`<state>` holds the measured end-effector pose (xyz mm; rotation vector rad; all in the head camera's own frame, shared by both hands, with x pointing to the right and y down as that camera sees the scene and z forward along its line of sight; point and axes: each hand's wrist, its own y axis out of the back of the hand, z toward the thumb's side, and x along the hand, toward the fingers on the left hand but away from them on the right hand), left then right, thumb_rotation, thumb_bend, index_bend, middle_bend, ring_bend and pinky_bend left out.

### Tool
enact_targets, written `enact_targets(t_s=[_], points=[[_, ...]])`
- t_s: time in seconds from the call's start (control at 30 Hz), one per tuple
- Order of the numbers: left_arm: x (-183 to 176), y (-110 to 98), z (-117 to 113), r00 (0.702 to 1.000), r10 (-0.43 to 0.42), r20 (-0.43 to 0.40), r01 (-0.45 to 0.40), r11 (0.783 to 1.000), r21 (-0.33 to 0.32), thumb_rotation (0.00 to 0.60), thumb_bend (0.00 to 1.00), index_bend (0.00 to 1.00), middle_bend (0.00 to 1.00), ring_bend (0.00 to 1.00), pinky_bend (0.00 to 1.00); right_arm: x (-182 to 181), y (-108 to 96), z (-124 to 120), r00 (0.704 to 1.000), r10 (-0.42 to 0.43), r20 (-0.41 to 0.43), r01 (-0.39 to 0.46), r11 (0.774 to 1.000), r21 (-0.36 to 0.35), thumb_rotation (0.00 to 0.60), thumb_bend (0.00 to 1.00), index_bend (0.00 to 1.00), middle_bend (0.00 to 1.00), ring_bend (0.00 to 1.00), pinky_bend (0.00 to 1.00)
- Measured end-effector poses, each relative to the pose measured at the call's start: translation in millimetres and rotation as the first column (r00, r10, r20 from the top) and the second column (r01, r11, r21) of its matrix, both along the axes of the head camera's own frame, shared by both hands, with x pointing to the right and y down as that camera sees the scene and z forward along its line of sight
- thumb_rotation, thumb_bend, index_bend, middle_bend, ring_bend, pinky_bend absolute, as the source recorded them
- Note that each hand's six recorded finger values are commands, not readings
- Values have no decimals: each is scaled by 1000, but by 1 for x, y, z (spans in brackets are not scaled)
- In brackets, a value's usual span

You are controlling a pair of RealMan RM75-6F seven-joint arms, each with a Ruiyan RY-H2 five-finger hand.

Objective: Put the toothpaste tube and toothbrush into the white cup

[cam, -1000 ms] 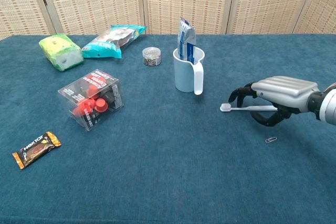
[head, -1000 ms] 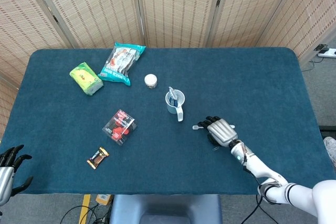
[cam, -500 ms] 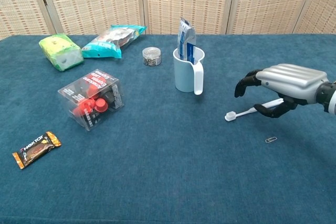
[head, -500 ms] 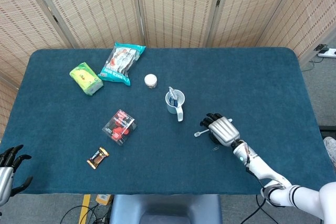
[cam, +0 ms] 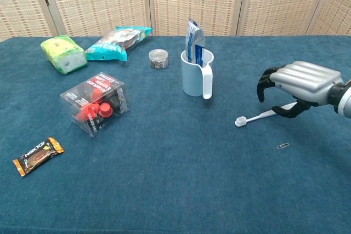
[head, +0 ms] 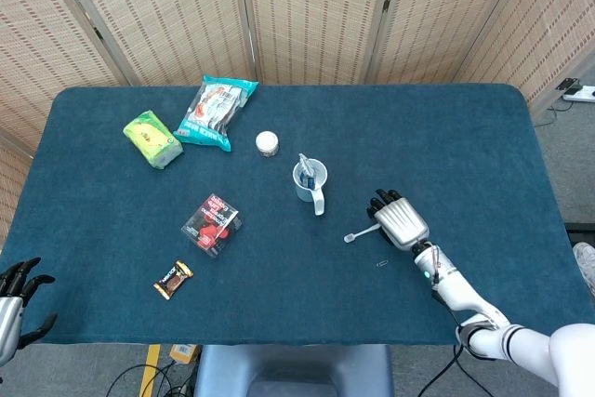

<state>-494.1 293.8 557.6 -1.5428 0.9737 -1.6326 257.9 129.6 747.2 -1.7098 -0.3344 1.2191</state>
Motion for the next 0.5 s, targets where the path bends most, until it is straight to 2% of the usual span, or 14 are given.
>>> enact_targets(t_s=[0.17, 0.5], points=[[1, 0, 1, 1000, 2, -5, -2, 1000, -2, 600, 311, 352, 142, 124, 195, 0, 4, 8, 1000, -14, -20, 14, 1000, 8, 600, 307, 436, 307, 143, 245], [-1, 0, 1, 1000, 0, -1, 0, 1000, -3, 600, 310, 352, 142, 124, 195, -5, 9, 18, 1000, -13, -16, 13, 1000, 3, 600, 291, 463, 317, 143, 245]])
